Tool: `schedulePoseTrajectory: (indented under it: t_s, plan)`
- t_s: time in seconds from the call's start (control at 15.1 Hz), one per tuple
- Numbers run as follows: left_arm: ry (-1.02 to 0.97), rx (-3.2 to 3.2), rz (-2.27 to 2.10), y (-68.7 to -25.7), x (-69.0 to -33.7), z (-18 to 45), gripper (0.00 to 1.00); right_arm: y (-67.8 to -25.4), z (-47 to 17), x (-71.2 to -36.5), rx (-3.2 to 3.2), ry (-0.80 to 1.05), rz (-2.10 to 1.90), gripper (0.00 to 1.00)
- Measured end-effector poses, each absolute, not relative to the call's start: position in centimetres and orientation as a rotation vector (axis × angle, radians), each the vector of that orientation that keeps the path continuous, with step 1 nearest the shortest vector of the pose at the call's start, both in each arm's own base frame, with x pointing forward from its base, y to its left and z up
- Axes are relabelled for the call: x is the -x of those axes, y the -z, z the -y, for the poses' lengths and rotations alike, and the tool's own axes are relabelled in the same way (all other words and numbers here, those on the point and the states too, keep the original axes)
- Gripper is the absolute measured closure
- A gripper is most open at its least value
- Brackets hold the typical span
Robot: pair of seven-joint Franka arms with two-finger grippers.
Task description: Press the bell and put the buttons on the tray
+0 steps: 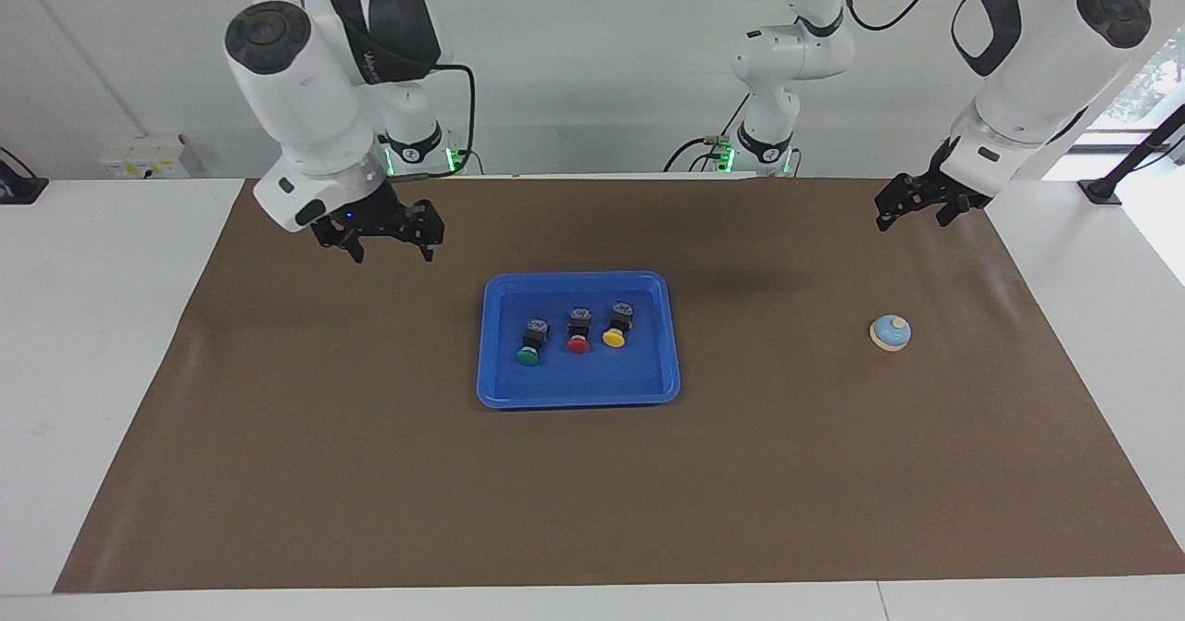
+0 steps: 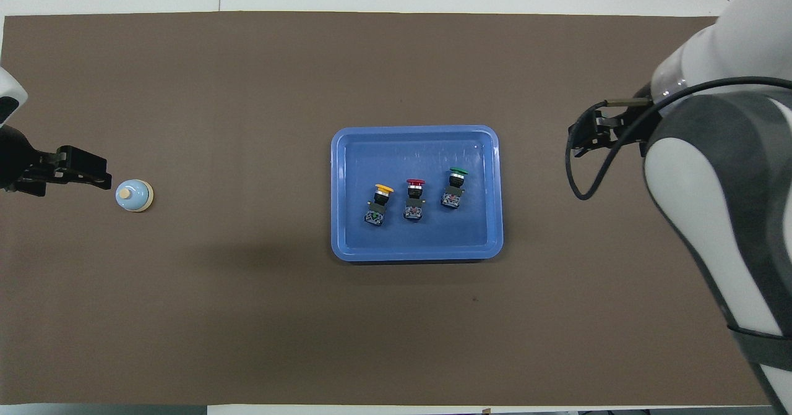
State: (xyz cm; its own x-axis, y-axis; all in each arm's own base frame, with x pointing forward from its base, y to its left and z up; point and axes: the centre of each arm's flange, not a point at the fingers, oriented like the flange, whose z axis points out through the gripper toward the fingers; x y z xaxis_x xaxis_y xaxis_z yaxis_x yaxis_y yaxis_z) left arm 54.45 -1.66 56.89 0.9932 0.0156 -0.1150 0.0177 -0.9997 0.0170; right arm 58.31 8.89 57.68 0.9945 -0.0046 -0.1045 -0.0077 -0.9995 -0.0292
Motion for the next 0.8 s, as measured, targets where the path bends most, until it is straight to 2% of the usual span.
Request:
schedulePoseTrajectory:
  t_s: [0.4, 0.8]
  plan:
    - [0.180, -3.118, -0.026, -56.9, -54.4, 1.7, 0.00, -64.7, -2.7, -53.0, 3.097, -0.167, 0.003, 0.00]
    - [0.180, -3.118, -0.026, -56.9, -54.4, 1.7, 0.00, -65.6, -2.9, -52.0, 3.102, -0.169, 0.011, 0.00]
